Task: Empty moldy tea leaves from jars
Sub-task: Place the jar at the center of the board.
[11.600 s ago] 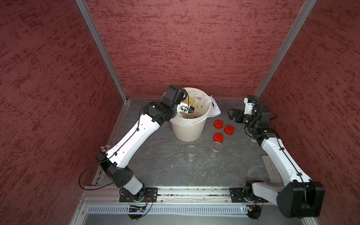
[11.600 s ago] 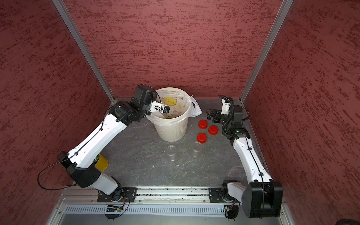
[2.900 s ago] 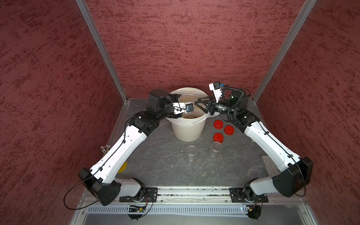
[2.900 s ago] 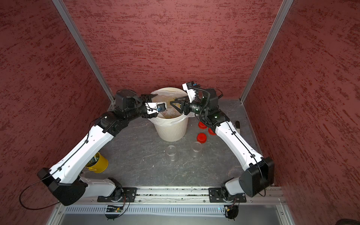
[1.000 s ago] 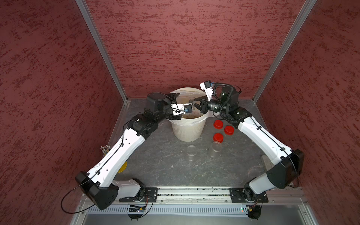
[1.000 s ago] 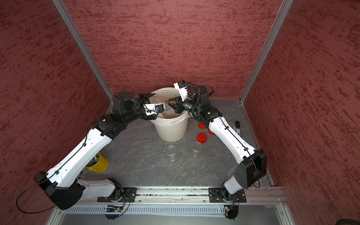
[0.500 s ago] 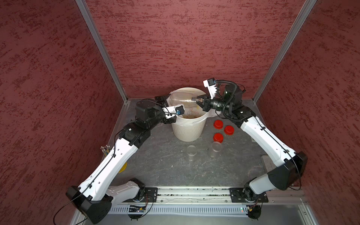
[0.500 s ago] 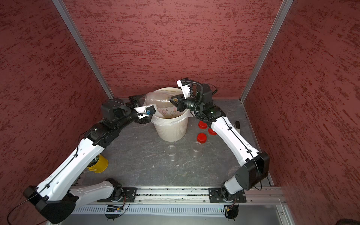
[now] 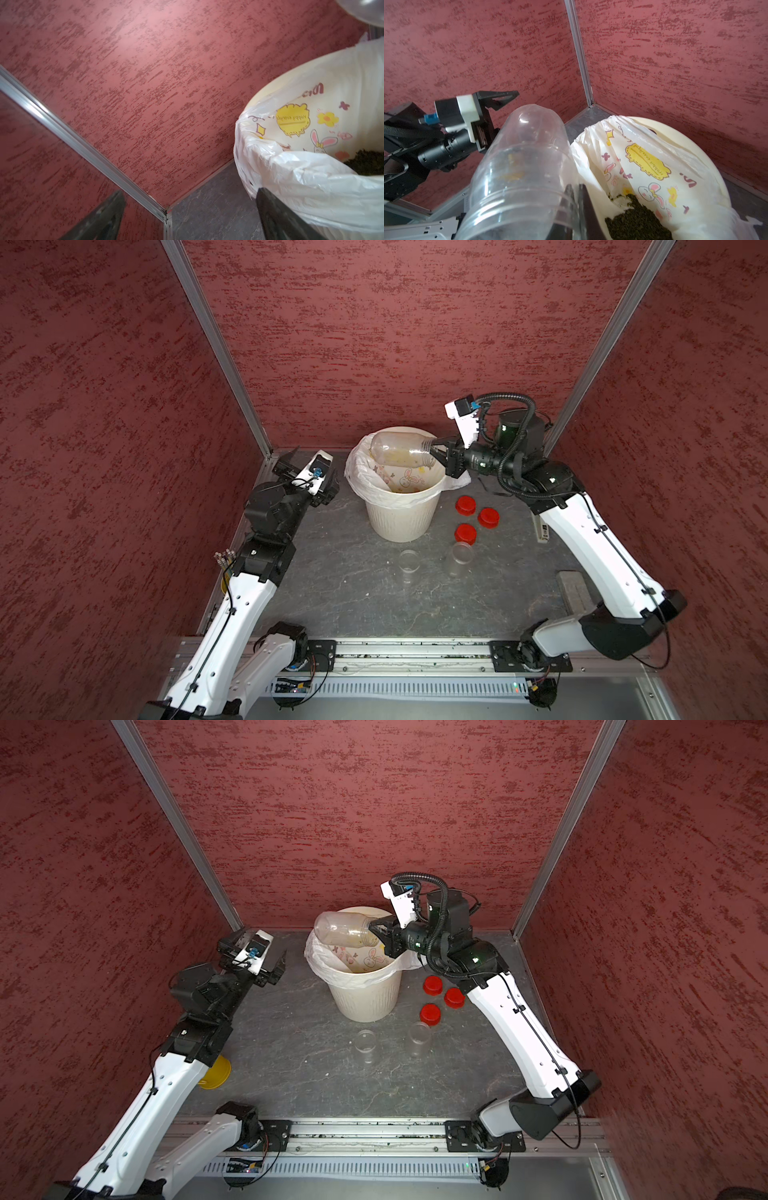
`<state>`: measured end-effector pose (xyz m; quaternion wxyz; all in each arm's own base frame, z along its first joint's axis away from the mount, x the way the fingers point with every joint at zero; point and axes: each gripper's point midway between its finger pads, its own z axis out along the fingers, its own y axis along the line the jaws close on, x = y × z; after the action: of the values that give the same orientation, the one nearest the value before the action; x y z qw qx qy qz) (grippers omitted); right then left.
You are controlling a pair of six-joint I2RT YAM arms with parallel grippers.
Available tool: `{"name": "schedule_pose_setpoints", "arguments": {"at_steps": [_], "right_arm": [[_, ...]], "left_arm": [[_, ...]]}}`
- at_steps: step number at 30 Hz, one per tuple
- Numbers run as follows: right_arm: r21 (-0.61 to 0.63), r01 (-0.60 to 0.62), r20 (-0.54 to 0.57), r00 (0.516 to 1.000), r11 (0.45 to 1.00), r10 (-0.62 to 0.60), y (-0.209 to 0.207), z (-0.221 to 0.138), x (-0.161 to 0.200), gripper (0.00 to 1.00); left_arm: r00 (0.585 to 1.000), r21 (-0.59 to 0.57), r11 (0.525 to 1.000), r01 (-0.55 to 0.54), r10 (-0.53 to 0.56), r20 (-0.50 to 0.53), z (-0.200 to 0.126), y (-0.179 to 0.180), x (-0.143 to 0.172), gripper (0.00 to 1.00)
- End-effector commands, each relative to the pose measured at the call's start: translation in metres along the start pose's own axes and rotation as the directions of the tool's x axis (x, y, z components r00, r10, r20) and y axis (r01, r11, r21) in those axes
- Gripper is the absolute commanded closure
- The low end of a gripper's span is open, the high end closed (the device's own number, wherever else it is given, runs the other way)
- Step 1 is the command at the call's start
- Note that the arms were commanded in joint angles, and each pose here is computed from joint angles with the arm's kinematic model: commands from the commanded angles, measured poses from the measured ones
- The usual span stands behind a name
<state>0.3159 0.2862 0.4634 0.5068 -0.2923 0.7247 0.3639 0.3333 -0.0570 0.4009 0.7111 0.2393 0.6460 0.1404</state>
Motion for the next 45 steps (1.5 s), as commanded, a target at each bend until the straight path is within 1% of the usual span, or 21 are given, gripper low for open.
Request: {"name": "schedule_pose_setpoints", "arguments": {"at_steps": [1,5,7,9,15,17,20,23,35,45], "right_arm": [[0.087,0.064,-0.15,0.987,0.994,-0.051,0.004,0.011,0.029,1.0],[0.103,0.101,-0.266,0.961,0.99,-0.071,0.021,0.028,0.055,1.0],[0.113,0.124,-0.323,0.943,0.986,-0.082,0.03,0.035,0.068,1.0],[0.117,0.146,-0.374,0.923,0.982,-0.092,0.038,0.041,0.081,1.0],[0.095,0.178,-0.5,0.859,0.98,-0.108,0.057,0.058,0.121,1.0],[0.09,0.181,-0.546,0.831,0.979,-0.103,0.06,0.064,0.138,1.0],[0.11,0.209,-0.614,0.783,0.972,-0.099,0.059,0.069,0.163,1.0],[0.118,0.21,-0.651,0.754,0.971,-0.084,0.061,0.075,0.18,1.0],[0.149,0.291,-0.777,0.626,0.945,-0.07,0.059,0.1,0.245,1.0],[0.139,0.325,-0.829,0.555,0.936,-0.07,0.053,0.116,0.28,1.0]], "left_arm": [[0.977,-0.158,0.964,0.212,-0.207,0.049,-0.004,0.039,0.002,0.0],[0.959,-0.218,0.935,0.279,-0.281,0.018,0.0,0.047,0.033,0.0],[0.943,-0.254,0.913,0.321,-0.332,-0.003,0.001,0.054,0.048,0.0],[0.93,-0.271,0.896,0.351,-0.368,-0.012,0.0,0.058,0.057,0.0],[0.918,-0.312,0.875,0.371,-0.396,-0.02,-0.004,0.067,0.065,0.0],[0.915,-0.313,0.874,0.372,-0.402,-0.035,-0.004,0.065,0.068,0.0],[0.911,-0.31,0.869,0.386,-0.412,-0.02,-0.006,0.064,0.067,0.0],[0.91,-0.304,0.868,0.392,-0.414,-0.011,-0.008,0.064,0.063,0.0],[0.908,-0.316,0.86,0.402,-0.418,0.016,-0.016,0.07,0.055,0.0],[0.909,-0.328,0.856,0.399,-0.416,0.021,-0.018,0.073,0.054,0.0]]}}
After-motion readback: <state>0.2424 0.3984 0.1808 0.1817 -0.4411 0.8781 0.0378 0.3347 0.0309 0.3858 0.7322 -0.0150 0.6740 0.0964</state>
